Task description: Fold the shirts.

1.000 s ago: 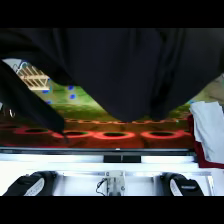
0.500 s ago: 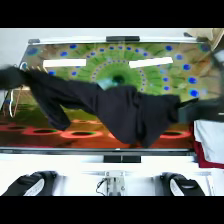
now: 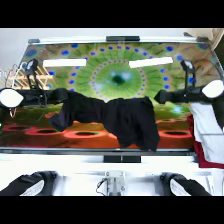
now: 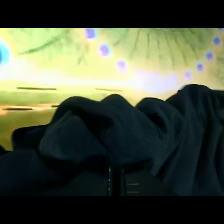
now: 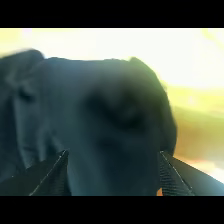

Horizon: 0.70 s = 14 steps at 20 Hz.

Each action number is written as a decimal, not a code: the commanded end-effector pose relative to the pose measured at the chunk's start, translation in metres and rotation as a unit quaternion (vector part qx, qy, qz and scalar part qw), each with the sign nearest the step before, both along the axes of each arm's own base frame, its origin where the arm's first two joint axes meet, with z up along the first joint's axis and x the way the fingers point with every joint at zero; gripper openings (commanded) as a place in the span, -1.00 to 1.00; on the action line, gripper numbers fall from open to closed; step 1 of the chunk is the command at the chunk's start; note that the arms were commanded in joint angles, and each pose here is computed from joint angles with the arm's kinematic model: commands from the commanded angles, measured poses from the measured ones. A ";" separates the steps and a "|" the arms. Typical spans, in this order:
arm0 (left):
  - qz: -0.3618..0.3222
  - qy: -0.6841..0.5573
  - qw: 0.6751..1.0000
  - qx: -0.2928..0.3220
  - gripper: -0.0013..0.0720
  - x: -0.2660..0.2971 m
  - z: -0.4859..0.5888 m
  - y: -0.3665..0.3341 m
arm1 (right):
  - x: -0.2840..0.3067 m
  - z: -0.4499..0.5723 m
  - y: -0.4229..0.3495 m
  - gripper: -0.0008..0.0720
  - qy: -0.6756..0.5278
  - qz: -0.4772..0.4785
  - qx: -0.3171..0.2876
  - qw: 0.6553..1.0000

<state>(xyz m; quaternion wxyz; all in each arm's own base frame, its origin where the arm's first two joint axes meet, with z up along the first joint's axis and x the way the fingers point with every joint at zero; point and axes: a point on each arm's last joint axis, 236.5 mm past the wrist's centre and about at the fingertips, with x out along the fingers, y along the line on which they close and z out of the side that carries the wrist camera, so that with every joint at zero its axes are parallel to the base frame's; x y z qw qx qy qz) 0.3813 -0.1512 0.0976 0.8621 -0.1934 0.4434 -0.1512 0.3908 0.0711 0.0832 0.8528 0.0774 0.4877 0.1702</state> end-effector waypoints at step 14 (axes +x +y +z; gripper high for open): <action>-0.041 0.022 0.999 0.008 -0.78 -0.010 -0.020 -0.010 | -0.145 -0.172 0.135 0.85 0.226 0.144 -0.015 0.963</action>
